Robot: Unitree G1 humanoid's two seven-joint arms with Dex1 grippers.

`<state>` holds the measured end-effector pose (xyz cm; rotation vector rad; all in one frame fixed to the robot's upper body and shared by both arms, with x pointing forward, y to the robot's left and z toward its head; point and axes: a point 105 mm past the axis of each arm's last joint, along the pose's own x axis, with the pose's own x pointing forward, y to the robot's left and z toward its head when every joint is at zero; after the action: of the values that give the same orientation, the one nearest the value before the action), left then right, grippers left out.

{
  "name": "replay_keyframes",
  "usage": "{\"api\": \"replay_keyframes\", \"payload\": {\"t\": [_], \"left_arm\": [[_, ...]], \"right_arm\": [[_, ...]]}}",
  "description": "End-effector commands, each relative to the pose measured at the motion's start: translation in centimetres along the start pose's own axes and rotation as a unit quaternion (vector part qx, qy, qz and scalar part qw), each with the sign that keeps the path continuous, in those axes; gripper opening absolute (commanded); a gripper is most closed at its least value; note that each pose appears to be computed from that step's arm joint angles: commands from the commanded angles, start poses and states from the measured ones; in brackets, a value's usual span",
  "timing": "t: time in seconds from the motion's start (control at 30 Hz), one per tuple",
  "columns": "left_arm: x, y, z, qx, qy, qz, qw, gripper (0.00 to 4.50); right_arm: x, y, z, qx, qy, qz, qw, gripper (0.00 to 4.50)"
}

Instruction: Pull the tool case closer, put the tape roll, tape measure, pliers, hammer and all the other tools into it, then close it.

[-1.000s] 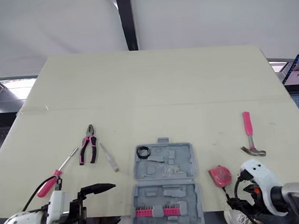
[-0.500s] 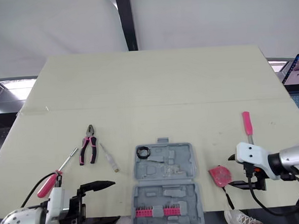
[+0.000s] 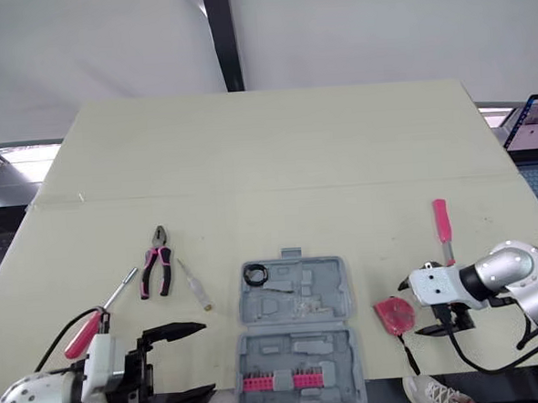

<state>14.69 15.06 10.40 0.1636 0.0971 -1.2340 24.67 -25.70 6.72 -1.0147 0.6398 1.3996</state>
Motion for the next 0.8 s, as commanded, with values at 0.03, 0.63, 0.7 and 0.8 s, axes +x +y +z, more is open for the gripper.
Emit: {"api": "replay_keyframes", "payload": {"t": [0.03, 0.63, 0.7, 0.8], "left_arm": [[0.0, -0.3, 0.7, 0.006, -0.007, -0.002, 1.000, 4.50], [-0.1, -0.5, 0.9, 0.006, -0.004, 0.004, 1.000, 4.50], [-0.1, -0.6, 0.9, 0.005, -0.003, 0.005, 1.000, 4.50], [-0.2, -0.6, 0.9, 0.004, -0.003, 0.005, 1.000, 4.50]], "right_arm": [[0.1, -0.1, 0.2, -0.020, -0.001, 0.006, 1.000, 4.45], [1.5, -0.2, 0.6, -0.042, -0.016, 0.017, 0.999, 4.45], [1.5, -0.2, 0.6, -0.043, -0.017, 0.017, 0.999, 4.45], [1.6, -0.2, 0.7, -0.045, -0.018, 0.017, 0.999, 4.45]]}}
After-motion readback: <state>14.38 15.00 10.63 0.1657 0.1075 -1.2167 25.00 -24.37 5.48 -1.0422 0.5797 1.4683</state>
